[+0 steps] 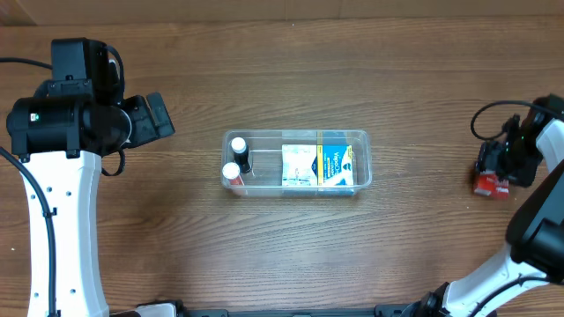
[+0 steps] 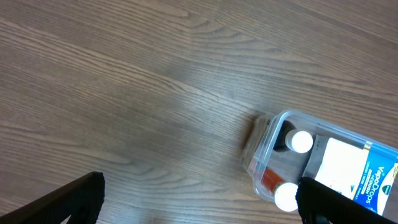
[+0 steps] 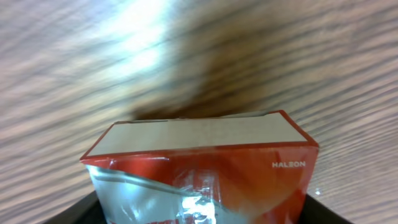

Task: Pack container
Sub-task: 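Move the right gripper to the small red-white box and grasp it, then place the red-white box into the container's right end and release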

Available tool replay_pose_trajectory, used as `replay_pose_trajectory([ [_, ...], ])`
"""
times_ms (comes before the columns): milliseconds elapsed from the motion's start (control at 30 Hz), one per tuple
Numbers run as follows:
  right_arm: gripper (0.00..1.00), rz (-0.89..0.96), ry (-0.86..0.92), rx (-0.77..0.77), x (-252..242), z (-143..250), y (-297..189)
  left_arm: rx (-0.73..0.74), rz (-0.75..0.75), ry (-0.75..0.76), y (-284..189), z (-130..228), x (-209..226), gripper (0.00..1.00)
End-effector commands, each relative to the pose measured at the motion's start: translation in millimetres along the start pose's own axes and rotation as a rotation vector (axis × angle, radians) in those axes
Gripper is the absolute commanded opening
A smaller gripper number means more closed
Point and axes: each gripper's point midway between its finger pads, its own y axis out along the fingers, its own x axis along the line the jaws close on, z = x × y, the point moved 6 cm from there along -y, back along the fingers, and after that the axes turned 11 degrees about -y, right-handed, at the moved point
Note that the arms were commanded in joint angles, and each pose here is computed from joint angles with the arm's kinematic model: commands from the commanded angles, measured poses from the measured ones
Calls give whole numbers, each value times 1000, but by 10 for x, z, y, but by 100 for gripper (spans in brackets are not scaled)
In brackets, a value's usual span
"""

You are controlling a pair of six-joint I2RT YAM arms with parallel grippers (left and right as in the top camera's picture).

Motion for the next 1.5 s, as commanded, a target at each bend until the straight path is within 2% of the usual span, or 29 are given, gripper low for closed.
replay_pose_trajectory([
  [0, 63, 2, 54, -213, 342, -188, -924, -4, 9, 11, 19, -24, -9, 100],
  [167, 62, -73, -121, -242, 1544, 224, -1541, 12, 1, 12, 19, 6, 6, 100],
  [367, 63, -196, -414, -302, 2980, 757, -1726, 13, 0, 11, 18, 8, 8, 100],
  [467, 64, -271, -387, -361, 3341, 845, -1761, 17, 3, 10, 19, 15, 6, 100],
  [600, 64, -254, -347, -323, 3390, 813, -1571, 20, 1, 11, 19, 20, 10, 100],
  [767, 65, -162, -358, -176, 3441, 811, -967, 23, -1, 11, 18, 26, 13, 100],
  [900, 66, -90, -357, -138, 3436, 765, -731, 29, -5, 12, 17, 37, 20, 100],
  [1033, 70, -85, -358, -130, 3434, 769, -707, 29, -5, 11, 18, 37, 20, 100],
  [1133, 95, -74, -359, -114, 3411, 795, -702, 29, -5, 12, 17, 37, 20, 100],
  [1233, 97, -74, -359, -114, 3411, 795, -702, 29, -5, 12, 17, 37, 20, 100],
  [1367, 93, -42, -353, -161, 3386, 730, -772, 31, -6, 12, 17, 41, 22, 100],
  [1467, 94, -8, -318, -333, 3292, 568, -1269, 34, -7, 12, 17, 45, 24, 100],
])
